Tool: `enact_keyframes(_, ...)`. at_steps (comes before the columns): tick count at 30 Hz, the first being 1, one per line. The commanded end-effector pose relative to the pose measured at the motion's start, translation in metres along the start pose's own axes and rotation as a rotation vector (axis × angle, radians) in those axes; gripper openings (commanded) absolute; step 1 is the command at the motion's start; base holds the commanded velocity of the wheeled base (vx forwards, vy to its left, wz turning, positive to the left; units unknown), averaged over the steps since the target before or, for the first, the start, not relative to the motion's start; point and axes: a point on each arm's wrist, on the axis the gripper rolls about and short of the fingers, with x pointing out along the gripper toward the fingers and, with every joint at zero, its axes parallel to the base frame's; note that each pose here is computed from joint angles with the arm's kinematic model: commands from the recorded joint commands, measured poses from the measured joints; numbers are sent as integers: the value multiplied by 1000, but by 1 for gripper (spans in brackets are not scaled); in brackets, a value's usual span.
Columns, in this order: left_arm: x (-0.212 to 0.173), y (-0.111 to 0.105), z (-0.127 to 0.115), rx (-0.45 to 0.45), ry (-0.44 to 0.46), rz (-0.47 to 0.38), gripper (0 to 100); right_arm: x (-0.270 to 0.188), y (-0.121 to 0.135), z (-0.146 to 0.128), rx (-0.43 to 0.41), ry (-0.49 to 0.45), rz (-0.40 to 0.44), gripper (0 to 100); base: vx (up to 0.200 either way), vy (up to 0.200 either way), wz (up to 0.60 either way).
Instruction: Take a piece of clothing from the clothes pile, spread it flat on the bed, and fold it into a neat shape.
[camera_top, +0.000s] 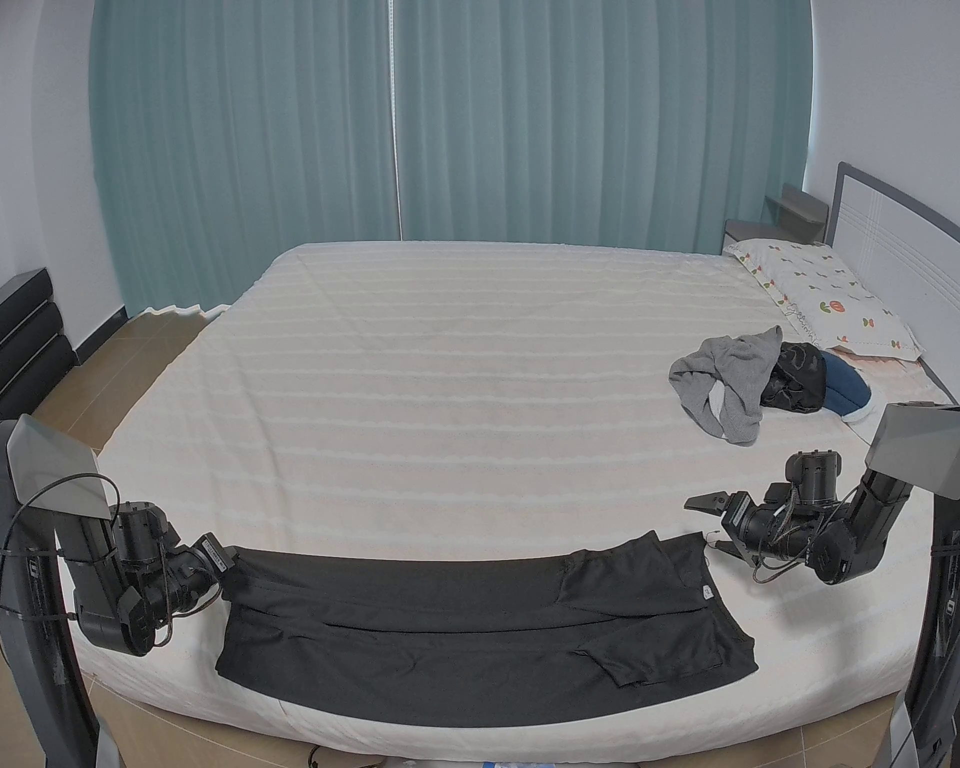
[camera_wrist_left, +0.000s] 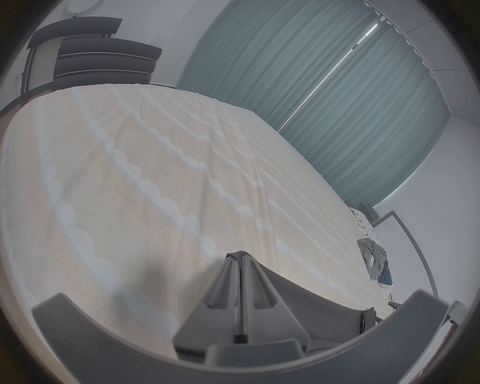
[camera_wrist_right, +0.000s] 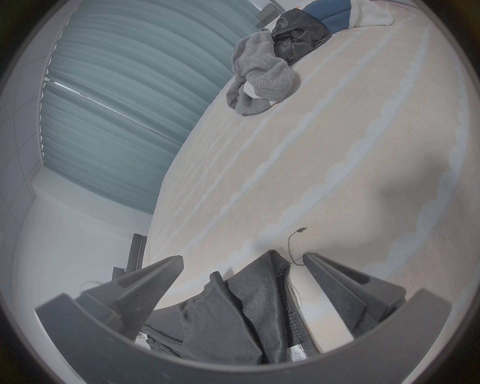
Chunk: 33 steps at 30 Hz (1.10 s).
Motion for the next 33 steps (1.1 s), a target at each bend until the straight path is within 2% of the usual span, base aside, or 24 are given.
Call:
enact_keyframes(1, 1, 0, -1, 0, 2, -1, 0, 0, 1, 0, -1, -1, 2, 100, 0, 0, 0)
enact_keyframes(3, 1, -1, 1, 1, -5, -6, 0, -1, 2, 1, -3, -4, 5, 100, 0, 0, 0)
enact_keyframes(4, 1, -1, 1, 1, -5, -6, 100, -1, 2, 1, -3, -4, 5, 100, 0, 0, 0)
enact_keyframes(9, -1, 0, 3, -2, -11, -2, 100, -13, 10, 13, -9, -49, 26, 100, 0, 0, 0)
enact_keyframes(14, -18, -11, 18, -30, -70, -33, 100, -30, 18, 17, -14, -74, 41, 100, 0, 0, 0)
enact_keyframes(19, -33, -17, 12, -33, -27, -67, 100, -32, 19, 11, -14, -60, 39, 100, 0, 0, 0)
enact_keyframes(23, -43, -20, -5, 55, 57, -85, 100, -31, 18, 8, -13, -48, 33, 100, 0, 0, 0)
enact_keyframes(26, -43, -20, -10, 109, 72, -79, 100, -30, 18, 7, -14, -44, 32, 100, 0, 0, 0)
enact_keyframes(27, -44, -20, -12, 161, 71, -79, 100, -29, 18, 5, -16, -36, 31, 100, 0, 0, 0)
enact_keyframes(33, -47, -16, -21, 209, 85, -91, 100, -28, 17, 3, -16, -31, 29, 100, 0, 0, 0)
